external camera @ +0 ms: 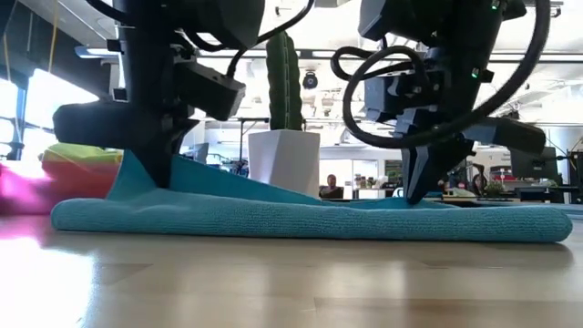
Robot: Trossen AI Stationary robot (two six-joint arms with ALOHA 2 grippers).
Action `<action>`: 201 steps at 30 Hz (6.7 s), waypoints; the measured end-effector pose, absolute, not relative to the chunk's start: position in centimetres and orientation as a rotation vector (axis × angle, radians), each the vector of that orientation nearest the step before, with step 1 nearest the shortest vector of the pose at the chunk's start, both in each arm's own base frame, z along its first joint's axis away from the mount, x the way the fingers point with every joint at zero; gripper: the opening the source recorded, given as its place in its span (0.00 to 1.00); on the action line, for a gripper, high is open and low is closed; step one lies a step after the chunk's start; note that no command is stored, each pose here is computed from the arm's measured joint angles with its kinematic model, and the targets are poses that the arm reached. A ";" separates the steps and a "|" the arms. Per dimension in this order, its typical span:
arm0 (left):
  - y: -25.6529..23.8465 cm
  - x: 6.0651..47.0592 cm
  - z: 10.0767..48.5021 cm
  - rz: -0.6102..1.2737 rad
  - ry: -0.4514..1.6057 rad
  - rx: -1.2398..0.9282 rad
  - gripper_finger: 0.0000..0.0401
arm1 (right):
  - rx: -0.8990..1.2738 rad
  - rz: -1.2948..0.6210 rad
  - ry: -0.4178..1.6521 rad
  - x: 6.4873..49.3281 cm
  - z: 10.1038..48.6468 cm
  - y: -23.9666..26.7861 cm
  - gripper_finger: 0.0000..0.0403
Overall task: Fold microfiber towels
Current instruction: Fold the blue towel
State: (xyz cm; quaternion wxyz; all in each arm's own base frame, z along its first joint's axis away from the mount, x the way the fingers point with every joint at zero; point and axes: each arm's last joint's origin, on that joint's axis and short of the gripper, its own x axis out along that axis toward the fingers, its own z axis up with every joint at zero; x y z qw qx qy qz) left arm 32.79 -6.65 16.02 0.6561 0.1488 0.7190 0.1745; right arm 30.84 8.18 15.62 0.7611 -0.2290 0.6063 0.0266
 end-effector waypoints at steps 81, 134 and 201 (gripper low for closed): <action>-11.0 26.9 13.9 0.080 1.051 -0.373 0.16 | 0.593 -0.443 0.932 22.1 15.8 10.2 0.26; -10.3 26.7 14.3 0.136 1.138 -0.260 0.16 | 0.753 -0.405 0.872 23.3 11.3 6.7 0.03; -14.0 24.9 14.2 -0.216 1.177 0.022 0.16 | 0.792 -0.435 1.316 41.8 20.8 10.4 0.24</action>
